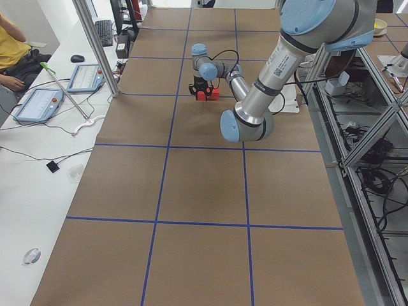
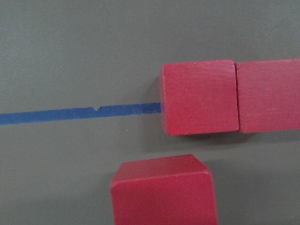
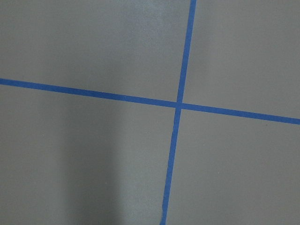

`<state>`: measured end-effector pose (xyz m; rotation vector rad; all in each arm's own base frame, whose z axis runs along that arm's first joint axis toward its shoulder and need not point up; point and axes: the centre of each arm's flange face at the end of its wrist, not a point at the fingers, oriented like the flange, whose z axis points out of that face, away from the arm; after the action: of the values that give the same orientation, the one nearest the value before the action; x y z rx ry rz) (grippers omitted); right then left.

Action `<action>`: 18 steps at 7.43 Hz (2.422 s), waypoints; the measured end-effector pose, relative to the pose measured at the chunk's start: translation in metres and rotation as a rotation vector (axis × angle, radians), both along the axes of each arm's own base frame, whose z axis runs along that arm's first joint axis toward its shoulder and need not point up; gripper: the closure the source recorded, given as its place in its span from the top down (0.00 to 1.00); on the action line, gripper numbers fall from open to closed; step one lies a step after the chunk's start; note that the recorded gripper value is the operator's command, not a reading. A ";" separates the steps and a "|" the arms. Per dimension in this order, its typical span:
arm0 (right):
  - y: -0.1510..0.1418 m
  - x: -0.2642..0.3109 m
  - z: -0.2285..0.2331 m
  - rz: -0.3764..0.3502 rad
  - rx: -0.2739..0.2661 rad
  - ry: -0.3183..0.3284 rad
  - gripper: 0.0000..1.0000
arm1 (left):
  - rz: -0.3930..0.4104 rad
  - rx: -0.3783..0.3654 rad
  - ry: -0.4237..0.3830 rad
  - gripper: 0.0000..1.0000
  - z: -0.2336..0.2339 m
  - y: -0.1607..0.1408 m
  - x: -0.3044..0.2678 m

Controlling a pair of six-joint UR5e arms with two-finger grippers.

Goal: Form red blocks into L shape at center
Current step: 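Lower the cube beside the farther cube of the pair with the left gripper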

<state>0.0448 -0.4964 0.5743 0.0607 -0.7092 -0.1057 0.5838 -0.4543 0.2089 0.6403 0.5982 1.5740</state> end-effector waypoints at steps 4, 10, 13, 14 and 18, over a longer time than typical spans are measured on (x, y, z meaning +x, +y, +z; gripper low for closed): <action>0.000 0.000 0.000 0.001 -0.002 -0.001 1.00 | 0.021 -0.003 -0.004 0.25 0.003 0.012 0.011; -0.001 0.000 -0.001 0.002 0.000 -0.001 1.00 | 0.028 -0.011 -0.013 0.29 0.008 0.016 0.017; -0.001 0.000 -0.002 0.002 0.002 -0.001 1.00 | 0.028 -0.009 -0.010 0.29 0.010 0.015 0.018; -0.001 0.000 -0.002 0.002 0.002 -0.001 1.00 | 0.029 -0.009 -0.010 0.29 0.011 0.015 0.019; -0.002 0.000 -0.003 0.004 0.002 -0.002 1.00 | 0.037 -0.005 0.000 0.33 0.013 0.019 0.027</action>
<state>0.0446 -0.4985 0.5713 0.0644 -0.7105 -0.1030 0.6104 -0.4355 0.2224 0.6285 0.6166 1.6069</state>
